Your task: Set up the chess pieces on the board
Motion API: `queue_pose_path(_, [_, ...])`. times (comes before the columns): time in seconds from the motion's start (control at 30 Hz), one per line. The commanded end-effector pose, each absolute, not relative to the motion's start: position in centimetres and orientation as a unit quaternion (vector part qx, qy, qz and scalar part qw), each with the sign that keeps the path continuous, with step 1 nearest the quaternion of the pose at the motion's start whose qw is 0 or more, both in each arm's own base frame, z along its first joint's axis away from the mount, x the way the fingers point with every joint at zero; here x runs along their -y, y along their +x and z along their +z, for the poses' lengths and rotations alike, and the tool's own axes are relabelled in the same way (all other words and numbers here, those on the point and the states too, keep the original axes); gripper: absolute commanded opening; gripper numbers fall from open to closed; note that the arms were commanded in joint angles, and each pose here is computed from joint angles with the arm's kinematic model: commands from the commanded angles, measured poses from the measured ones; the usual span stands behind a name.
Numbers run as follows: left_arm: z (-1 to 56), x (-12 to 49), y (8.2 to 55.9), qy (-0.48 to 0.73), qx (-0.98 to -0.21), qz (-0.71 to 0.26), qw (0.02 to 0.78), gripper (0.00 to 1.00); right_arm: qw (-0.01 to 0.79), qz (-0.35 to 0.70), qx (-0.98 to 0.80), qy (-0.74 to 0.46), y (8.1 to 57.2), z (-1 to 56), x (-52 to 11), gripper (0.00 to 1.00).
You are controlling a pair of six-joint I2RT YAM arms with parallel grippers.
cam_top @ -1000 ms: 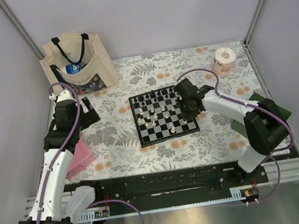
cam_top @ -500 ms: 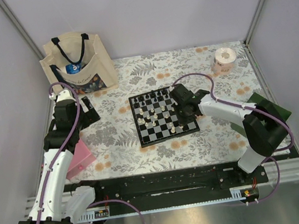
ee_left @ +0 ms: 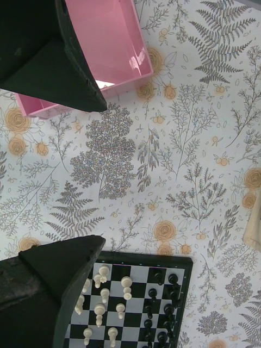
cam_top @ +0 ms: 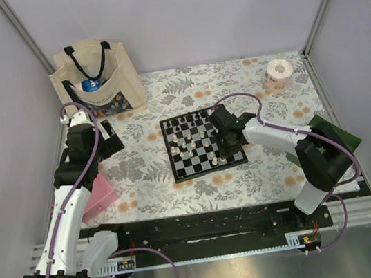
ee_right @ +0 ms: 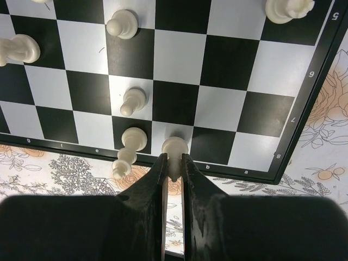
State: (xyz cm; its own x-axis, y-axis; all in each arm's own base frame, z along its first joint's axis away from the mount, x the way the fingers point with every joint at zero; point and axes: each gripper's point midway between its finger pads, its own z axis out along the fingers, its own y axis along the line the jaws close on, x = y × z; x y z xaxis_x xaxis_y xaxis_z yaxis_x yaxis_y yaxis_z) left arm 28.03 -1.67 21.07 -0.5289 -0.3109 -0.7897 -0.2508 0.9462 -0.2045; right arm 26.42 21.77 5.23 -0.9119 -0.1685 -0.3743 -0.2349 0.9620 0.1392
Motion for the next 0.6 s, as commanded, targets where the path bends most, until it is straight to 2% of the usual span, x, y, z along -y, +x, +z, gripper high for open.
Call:
queue_pose_path(0.0, [21.74, 1.86, 28.5, -0.157, -0.864, -0.043, 0.476, 0.99, 0.179, 0.098, -0.974, -0.102, 26.31, 4.69, -22.69, 0.0])
queue_pose_path(0.23, [21.81, 1.82, 28.52, -0.158, -0.864, -0.043, 0.476, 0.99, 0.18, 0.096, -0.973, -0.108, 26.48, 4.51, -23.04, 0.02])
queue_pose_path(0.3, [21.71, 1.86, 28.48, -0.157, -0.865, -0.043, 0.475, 0.99, 0.178, 0.095, -0.973, -0.109, 26.46, 4.36, -23.01, 0.11])
queue_pose_path(0.4, [21.72, 1.89, 28.47, -0.157, -0.864, -0.044, 0.476, 0.99, 0.177, 0.091, -0.974, -0.11, 26.41, 4.25, -22.78, 0.13])
queue_pose_path(0.47, [21.72, 1.83, 28.47, -0.157, -0.864, -0.043, 0.476, 0.99, 0.178, 0.09, -0.974, -0.111, 26.36, 4.34, -22.69, 0.26])
queue_pose_path(0.53, [21.69, 1.88, 28.44, -0.157, -0.865, -0.044, 0.475, 0.99, 0.18, 0.092, -0.973, -0.112, 26.36, 4.54, -22.76, 0.29])
queue_pose_path(0.57, [21.68, 1.86, 28.49, -0.157, -0.865, -0.043, 0.475, 0.99, 0.183, 0.095, -0.972, -0.112, 26.47, 4.74, -22.81, 0.35])
